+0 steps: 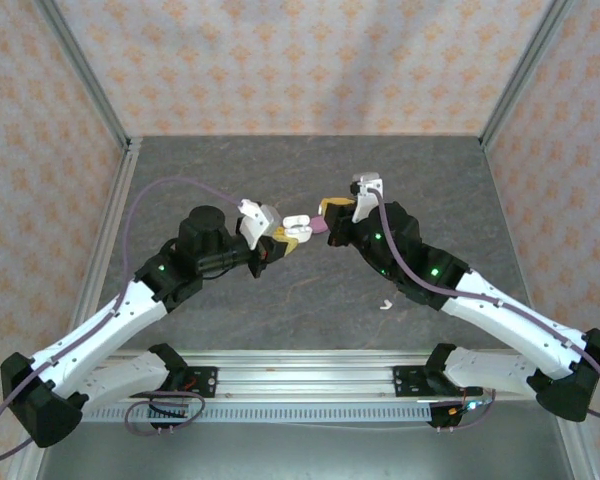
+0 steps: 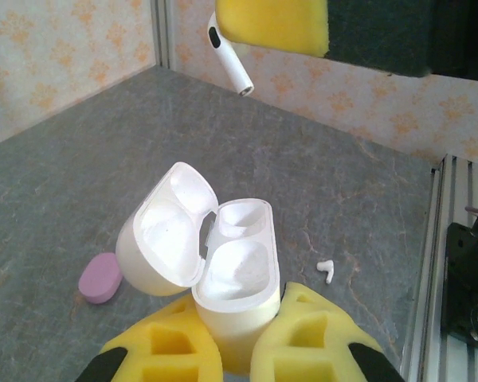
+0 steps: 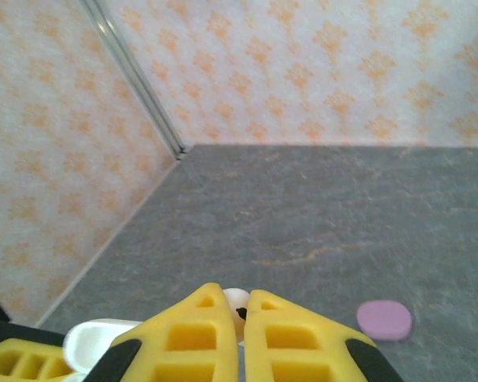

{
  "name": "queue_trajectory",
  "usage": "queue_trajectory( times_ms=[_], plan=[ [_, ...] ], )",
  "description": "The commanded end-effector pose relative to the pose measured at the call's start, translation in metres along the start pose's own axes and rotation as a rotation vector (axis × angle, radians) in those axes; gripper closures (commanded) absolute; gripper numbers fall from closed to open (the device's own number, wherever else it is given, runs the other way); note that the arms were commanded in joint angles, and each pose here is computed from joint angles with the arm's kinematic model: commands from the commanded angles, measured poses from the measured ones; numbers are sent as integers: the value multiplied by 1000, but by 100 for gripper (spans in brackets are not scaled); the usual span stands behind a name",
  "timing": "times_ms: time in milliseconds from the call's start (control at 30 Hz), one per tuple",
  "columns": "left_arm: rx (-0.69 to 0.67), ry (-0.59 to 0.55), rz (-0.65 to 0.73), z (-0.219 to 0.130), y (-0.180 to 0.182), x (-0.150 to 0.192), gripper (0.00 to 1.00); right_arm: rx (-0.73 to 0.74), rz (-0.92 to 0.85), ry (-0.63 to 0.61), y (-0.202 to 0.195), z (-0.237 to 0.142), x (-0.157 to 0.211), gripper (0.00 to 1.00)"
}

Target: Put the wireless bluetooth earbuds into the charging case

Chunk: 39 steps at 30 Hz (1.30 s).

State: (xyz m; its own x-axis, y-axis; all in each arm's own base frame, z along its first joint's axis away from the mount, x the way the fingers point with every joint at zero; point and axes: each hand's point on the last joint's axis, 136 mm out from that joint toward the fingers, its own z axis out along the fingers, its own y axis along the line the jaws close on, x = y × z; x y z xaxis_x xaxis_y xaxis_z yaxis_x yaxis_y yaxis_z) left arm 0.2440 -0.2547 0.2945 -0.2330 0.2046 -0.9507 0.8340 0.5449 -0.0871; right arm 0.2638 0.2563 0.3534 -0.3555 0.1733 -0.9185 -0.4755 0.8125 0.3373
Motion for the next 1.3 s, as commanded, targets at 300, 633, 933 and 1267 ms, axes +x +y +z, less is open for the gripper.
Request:
queue_trajectory(
  times_ms=[300,633,933,1267],
  plan=[
    [-53,-143,13,-2,7,-49,100,-220,-28,-73,50,-3,-24,92],
    [-47,-155,6,-1,6,-54,100,-236,-73,-37,57,9,-9,92],
    [-39,-160,8,-2,4,-58,100,-215,-95,-30,53,15,-2,92],
    [-44,-166,8,-3,4,-60,100,-260,-127,-20,59,14,4,92]
  ],
)
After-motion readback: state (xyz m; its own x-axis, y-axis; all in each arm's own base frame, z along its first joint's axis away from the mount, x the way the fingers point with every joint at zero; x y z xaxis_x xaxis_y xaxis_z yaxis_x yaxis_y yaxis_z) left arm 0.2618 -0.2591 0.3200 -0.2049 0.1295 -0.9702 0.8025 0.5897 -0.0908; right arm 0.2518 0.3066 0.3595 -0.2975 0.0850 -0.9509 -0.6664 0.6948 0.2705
